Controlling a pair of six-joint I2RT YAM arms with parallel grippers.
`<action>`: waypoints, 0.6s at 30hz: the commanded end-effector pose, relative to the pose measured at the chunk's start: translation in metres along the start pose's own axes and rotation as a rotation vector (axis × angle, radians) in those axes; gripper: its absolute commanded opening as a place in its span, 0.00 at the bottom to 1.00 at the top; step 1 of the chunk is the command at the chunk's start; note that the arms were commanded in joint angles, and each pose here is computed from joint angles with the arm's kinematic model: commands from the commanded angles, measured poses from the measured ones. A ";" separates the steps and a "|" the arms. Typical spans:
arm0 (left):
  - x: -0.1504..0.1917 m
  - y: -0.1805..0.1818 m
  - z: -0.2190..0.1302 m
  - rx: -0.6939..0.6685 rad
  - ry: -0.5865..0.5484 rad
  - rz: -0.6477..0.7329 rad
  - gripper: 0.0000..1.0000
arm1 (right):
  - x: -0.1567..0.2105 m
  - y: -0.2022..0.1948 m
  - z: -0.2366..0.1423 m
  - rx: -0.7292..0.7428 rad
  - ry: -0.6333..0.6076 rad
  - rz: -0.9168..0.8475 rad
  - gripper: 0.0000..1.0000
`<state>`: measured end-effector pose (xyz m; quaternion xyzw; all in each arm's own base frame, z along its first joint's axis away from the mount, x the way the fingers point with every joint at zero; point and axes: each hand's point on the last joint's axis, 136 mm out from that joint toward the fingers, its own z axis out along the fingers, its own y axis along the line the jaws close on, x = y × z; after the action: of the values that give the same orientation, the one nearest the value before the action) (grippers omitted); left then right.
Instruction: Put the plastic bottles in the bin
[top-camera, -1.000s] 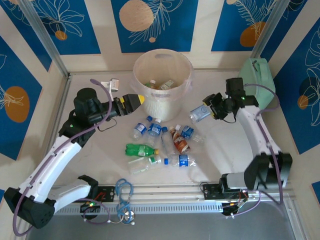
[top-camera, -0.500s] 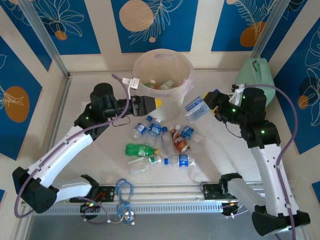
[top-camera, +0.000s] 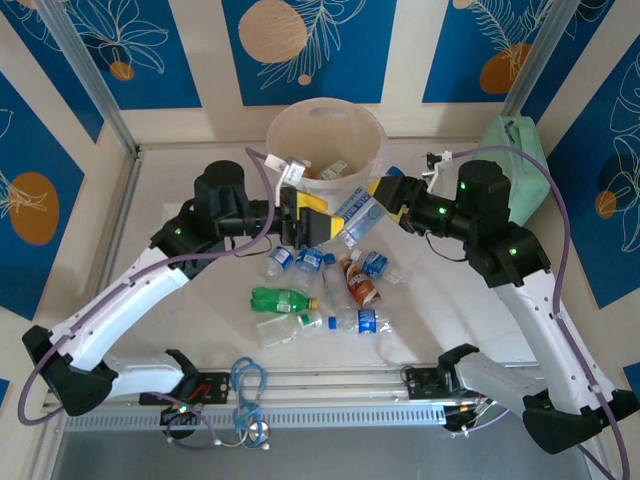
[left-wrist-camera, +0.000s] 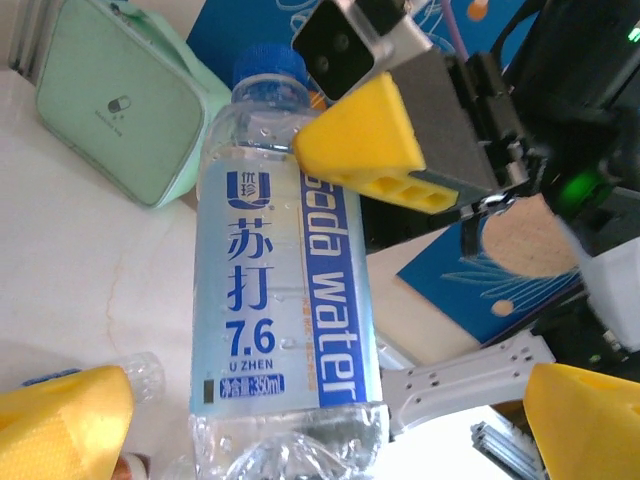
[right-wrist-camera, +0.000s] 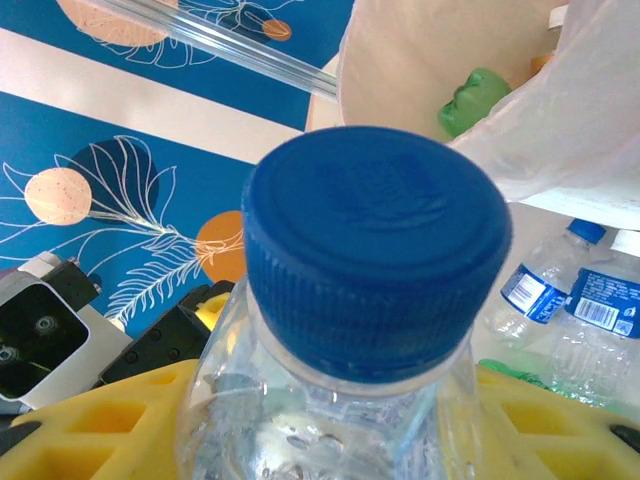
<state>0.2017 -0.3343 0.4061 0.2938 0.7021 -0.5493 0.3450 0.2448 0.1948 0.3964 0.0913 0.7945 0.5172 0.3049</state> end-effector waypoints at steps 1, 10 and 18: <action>0.007 0.000 0.006 -0.051 0.055 0.090 1.00 | -0.003 0.016 -0.002 -0.038 -0.017 -0.020 0.55; 0.010 -0.004 0.017 -0.110 0.060 0.179 0.97 | 0.001 0.017 0.005 -0.029 -0.005 -0.027 0.55; 0.018 -0.001 0.020 -0.168 0.083 0.267 0.84 | 0.002 0.018 0.011 -0.033 0.002 -0.017 0.55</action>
<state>0.1968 -0.3532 0.3791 0.3551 0.7263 -0.4459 0.3842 0.2455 0.2101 0.3904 0.0828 0.8012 0.5148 0.2936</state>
